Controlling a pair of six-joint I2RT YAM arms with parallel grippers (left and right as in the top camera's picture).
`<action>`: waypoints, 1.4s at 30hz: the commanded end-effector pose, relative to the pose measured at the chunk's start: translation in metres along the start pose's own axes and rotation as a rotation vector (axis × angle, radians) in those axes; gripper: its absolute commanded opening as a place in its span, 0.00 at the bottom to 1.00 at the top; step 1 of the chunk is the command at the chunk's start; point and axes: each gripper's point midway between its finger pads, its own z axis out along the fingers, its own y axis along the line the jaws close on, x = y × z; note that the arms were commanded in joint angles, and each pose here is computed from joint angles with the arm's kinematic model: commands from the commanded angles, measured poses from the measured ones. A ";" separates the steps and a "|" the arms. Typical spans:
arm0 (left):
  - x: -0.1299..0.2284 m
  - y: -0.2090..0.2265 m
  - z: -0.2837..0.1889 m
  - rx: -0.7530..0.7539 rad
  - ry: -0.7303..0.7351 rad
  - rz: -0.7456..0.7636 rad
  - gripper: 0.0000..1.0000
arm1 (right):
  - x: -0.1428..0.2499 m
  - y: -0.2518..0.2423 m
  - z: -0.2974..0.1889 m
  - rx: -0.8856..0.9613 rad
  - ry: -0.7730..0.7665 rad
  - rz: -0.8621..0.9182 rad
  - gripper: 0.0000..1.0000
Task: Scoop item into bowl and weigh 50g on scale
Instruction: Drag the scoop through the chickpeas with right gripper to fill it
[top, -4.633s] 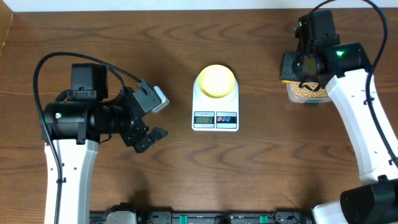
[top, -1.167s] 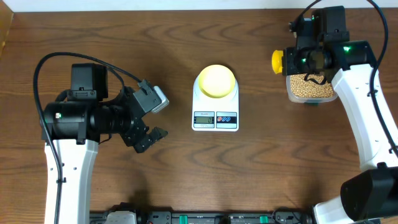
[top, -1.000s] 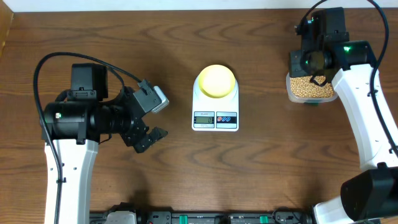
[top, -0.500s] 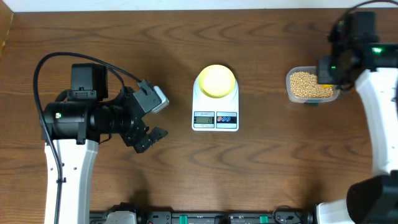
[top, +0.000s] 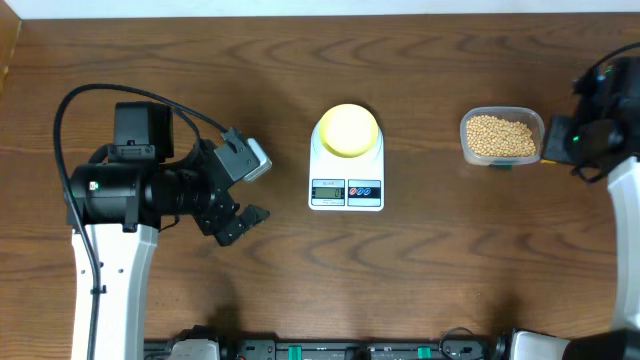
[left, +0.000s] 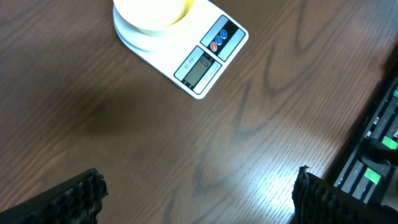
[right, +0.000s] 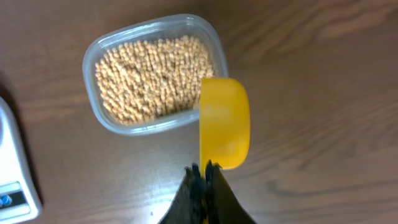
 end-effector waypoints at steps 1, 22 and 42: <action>-0.002 -0.003 0.000 0.011 -0.012 0.016 0.98 | -0.005 0.019 0.010 -0.026 -0.041 -0.087 0.01; -0.002 -0.003 0.000 0.011 -0.012 0.016 0.98 | -0.010 0.040 0.061 0.166 0.007 -0.320 0.01; -0.002 -0.003 0.000 0.011 -0.012 0.016 0.98 | -0.006 0.028 0.100 0.285 0.074 -0.367 0.01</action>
